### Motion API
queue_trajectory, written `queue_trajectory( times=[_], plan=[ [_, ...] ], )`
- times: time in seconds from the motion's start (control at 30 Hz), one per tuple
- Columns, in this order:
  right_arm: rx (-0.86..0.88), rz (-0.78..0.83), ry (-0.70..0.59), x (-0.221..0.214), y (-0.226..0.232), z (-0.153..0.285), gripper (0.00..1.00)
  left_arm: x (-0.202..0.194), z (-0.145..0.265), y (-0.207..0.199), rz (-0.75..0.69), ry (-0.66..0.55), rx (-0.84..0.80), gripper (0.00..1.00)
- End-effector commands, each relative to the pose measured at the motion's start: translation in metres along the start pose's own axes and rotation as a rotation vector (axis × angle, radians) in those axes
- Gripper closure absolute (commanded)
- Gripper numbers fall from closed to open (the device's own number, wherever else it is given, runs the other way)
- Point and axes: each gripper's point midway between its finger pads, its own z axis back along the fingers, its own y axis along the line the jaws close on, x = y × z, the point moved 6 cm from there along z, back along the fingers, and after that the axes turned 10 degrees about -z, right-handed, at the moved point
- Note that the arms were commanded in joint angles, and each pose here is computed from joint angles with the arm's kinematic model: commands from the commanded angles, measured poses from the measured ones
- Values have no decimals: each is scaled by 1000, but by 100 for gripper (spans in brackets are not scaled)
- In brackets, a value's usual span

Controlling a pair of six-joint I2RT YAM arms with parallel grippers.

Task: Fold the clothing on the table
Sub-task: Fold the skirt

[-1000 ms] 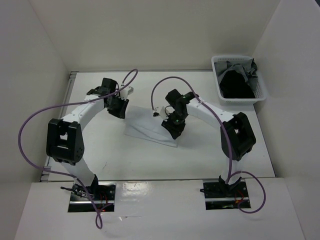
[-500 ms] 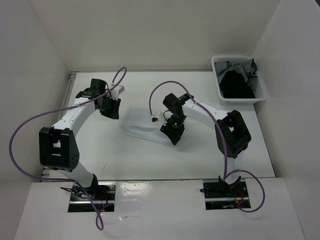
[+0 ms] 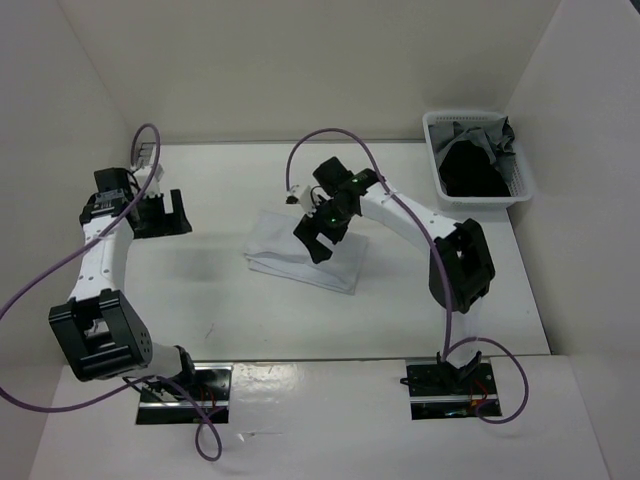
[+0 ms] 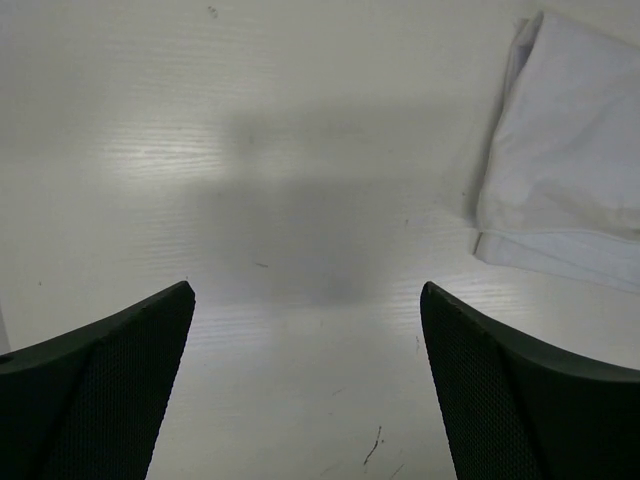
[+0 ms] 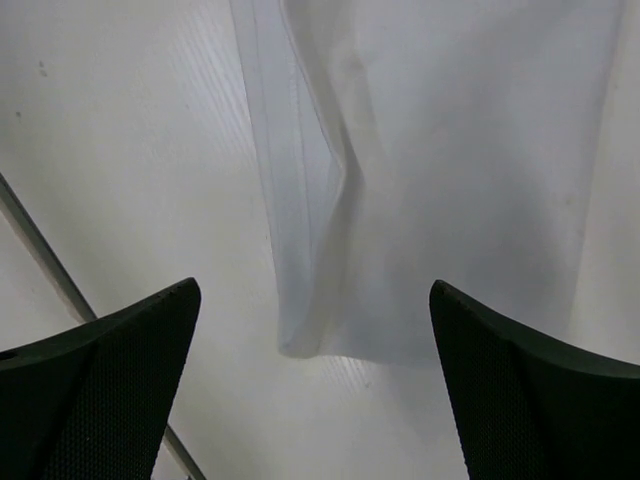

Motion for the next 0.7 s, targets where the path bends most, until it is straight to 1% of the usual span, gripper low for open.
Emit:
queue_trajectory(
  times=[0.0, 0.17, 0.33, 0.43, 0.67],
  plan=[
    [45, 11, -30, 14, 4, -21, 1, -13, 7, 6, 54, -11, -12, 1],
    [41, 30, -50, 19, -1, -31, 1, -23, 10, 23, 105, -7, -6, 1],
    [55, 26, -44, 24, -4, -41, 1, -28, 12, 28, 121, -13, -16, 1],
    [86, 37, -49, 29, 3, -42, 1, -26, 11, 29, 117, -20, -12, 1],
    [121, 55, 5, 22, 16, -57, 1, -24, 10, 30, 117, -20, -12, 1]
  ],
)
